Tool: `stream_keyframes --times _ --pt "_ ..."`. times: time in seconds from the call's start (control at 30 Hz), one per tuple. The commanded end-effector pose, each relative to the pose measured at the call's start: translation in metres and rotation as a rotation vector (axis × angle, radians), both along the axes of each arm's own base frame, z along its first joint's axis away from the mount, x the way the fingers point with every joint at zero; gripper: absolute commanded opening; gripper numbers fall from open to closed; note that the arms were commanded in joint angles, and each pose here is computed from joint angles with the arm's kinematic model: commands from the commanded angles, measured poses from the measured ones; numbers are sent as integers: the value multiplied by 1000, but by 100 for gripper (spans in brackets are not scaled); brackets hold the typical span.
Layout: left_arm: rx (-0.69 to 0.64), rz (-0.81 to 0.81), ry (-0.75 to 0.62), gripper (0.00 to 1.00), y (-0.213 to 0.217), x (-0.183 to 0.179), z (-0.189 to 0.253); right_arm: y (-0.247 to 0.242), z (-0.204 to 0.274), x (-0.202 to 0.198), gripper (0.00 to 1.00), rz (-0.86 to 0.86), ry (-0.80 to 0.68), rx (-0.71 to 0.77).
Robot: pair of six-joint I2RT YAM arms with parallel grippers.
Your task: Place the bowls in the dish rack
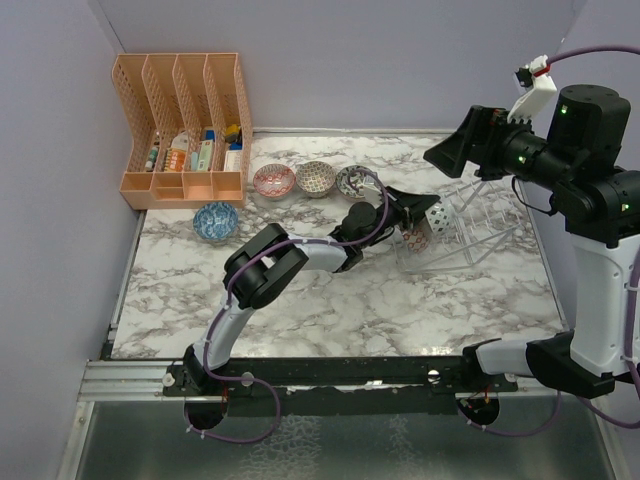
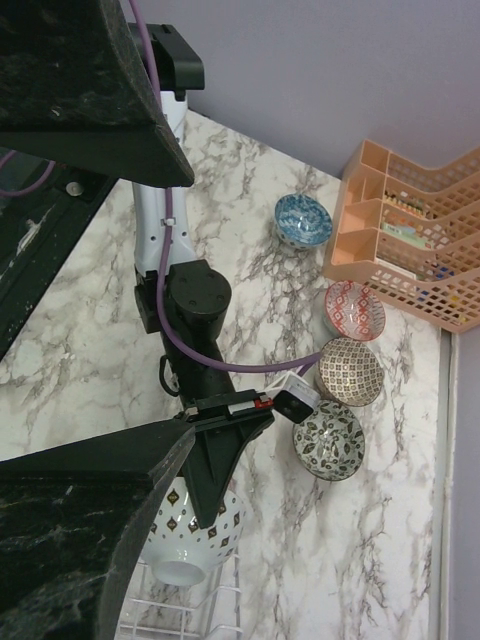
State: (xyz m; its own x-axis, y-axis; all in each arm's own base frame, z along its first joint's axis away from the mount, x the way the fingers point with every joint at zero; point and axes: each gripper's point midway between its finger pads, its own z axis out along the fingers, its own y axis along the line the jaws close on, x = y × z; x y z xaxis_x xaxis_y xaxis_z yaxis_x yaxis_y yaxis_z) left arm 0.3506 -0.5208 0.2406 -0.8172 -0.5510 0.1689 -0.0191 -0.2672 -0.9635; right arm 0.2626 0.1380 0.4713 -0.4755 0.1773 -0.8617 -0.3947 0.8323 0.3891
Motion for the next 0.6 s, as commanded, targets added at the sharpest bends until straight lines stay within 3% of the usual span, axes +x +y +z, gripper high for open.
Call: stream_keyframes --times 0.0,0.57 --pt "-68 -32 -32 3 2 -8 18 -1 3 -5 99 10 -17 1" --pt "-48 -45 0 13 -1 -8 1 1 -1 -2 99 21 -11 -4"
